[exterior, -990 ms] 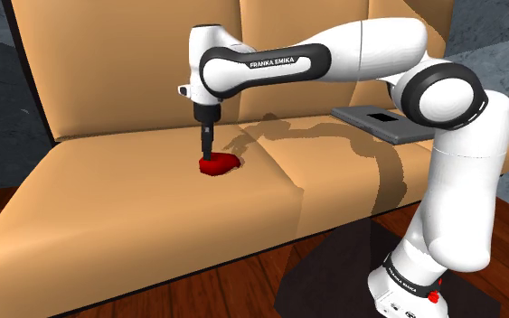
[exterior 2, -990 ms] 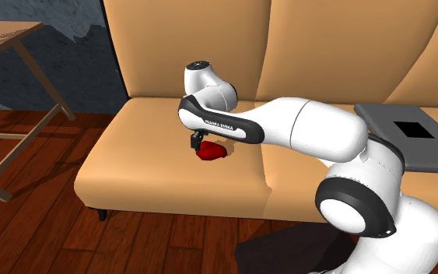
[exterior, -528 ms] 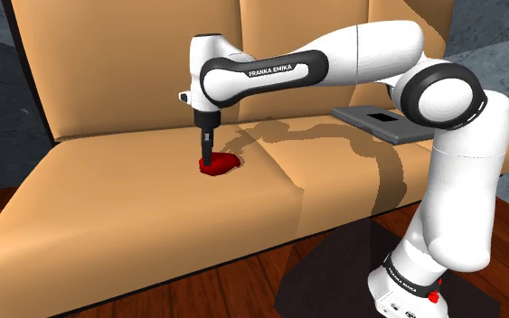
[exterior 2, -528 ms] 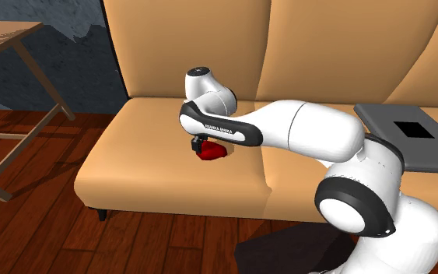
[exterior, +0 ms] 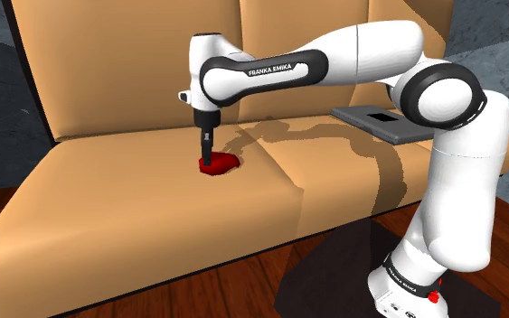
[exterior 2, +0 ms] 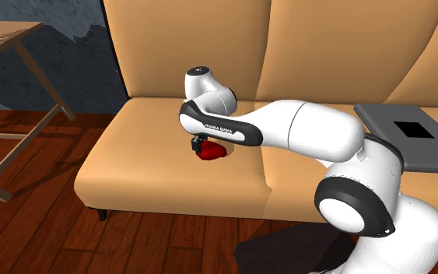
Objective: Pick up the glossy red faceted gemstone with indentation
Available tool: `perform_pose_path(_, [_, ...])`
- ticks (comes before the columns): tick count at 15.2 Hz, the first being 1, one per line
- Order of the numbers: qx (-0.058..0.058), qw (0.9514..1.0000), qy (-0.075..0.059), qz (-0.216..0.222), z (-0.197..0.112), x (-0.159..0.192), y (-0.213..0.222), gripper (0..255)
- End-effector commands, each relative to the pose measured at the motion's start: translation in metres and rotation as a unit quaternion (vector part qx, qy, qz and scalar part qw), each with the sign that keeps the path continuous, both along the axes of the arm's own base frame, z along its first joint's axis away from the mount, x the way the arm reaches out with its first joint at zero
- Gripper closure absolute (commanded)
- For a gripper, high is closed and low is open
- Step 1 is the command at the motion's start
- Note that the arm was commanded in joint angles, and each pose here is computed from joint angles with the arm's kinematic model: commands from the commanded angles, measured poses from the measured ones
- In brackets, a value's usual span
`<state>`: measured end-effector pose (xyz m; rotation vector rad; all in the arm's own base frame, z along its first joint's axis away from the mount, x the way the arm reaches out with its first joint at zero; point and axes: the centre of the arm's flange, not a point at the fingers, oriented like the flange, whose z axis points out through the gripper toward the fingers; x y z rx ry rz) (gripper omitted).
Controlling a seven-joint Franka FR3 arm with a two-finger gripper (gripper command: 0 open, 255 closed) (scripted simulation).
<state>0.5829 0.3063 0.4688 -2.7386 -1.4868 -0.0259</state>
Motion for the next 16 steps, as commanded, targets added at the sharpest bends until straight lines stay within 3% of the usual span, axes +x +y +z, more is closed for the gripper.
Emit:
perform_pose_path(1, [-0.001, 1.0, 0.001, 0.0, 0.007, 0.0, 0.0, 255])
perform_pose_path(16, [-0.001, 1.0, 0.001, 0.0, 0.077, 0.0, 0.0, 255])
